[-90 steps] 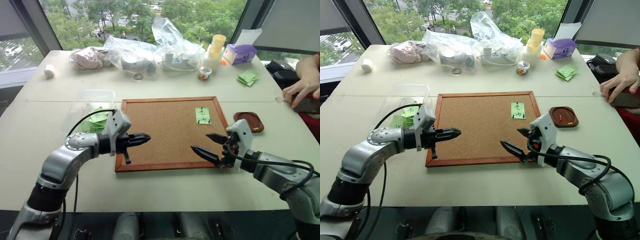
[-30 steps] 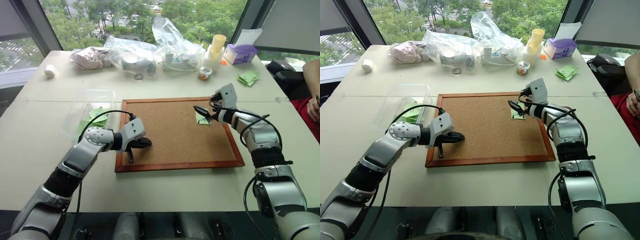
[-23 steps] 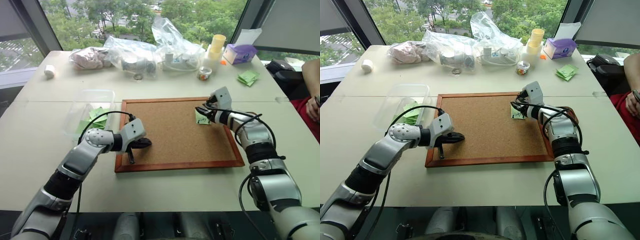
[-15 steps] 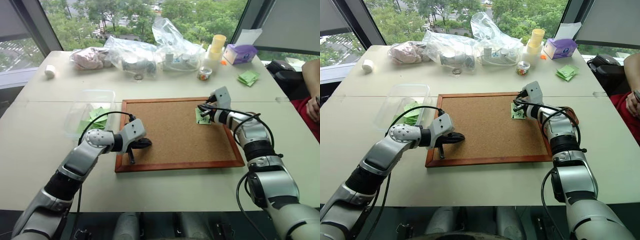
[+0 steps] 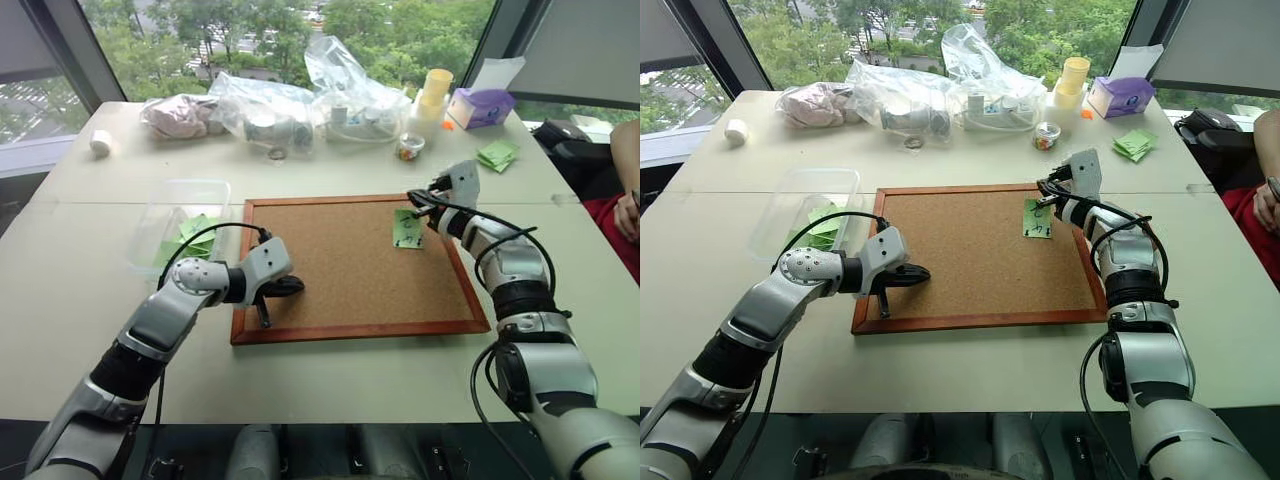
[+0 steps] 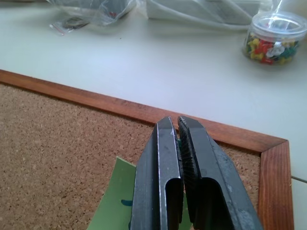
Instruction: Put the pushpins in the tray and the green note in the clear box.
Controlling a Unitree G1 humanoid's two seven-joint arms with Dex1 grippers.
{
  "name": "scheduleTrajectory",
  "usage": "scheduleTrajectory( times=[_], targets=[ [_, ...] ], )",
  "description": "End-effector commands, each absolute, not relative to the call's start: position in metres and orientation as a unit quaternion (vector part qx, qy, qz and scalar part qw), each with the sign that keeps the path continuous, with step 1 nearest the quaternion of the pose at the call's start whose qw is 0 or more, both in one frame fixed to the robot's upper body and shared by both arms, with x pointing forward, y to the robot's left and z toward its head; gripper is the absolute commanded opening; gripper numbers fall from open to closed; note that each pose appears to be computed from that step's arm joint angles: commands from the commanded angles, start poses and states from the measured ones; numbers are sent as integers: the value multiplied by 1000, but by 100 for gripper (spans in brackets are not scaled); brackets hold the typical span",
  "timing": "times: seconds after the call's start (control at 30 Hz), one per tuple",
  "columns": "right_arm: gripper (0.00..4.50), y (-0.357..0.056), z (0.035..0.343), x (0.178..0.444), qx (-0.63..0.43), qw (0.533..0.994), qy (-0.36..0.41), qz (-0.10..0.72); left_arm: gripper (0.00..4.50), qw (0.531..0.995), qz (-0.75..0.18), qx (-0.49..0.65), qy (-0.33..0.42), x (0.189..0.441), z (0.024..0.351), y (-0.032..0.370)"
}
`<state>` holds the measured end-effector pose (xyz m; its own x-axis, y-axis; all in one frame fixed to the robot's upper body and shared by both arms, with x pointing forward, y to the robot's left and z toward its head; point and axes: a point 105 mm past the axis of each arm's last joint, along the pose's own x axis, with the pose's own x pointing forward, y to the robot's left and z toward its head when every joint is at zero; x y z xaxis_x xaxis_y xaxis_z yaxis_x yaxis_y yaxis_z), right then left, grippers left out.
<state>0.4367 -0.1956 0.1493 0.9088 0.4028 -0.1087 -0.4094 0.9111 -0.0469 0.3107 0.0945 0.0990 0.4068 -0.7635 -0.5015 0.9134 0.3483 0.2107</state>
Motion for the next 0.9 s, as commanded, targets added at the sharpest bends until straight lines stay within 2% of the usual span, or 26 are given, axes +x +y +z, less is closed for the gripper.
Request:
scheduleTrajectory(
  times=[0.03, 0.1, 0.23, 0.37, 0.47, 0.83, 0.9],
  targets=[
    [7, -204, 178, 437, -37, 981, -3, 193, 0, 797, -524, 234, 188, 307, 84, 94],
    [7, -216, 184, 434, -39, 984, -10, 174, 0, 796, -525, 234, 187, 306, 84, 94],
    [7, -266, 190, 415, -50, 993, -16, 103, 0, 797, -525, 233, 188, 305, 84, 95],
    [7, -289, 183, 403, -71, 995, 2, 66, 0, 796, -525, 232, 190, 304, 83, 96],
    [7, -316, 159, 389, -78, 996, 39, 9, 0, 793, -530, 232, 191, 305, 82, 94],
    [7, -332, 121, 375, -51, 993, 92, -45, 0, 794, -529, 234, 187, 309, 82, 92],
    [65, -333, 120, 374, -51, 993, 92, -48, 0, 795, -528, 234, 187, 310, 82, 92]
  ],
)
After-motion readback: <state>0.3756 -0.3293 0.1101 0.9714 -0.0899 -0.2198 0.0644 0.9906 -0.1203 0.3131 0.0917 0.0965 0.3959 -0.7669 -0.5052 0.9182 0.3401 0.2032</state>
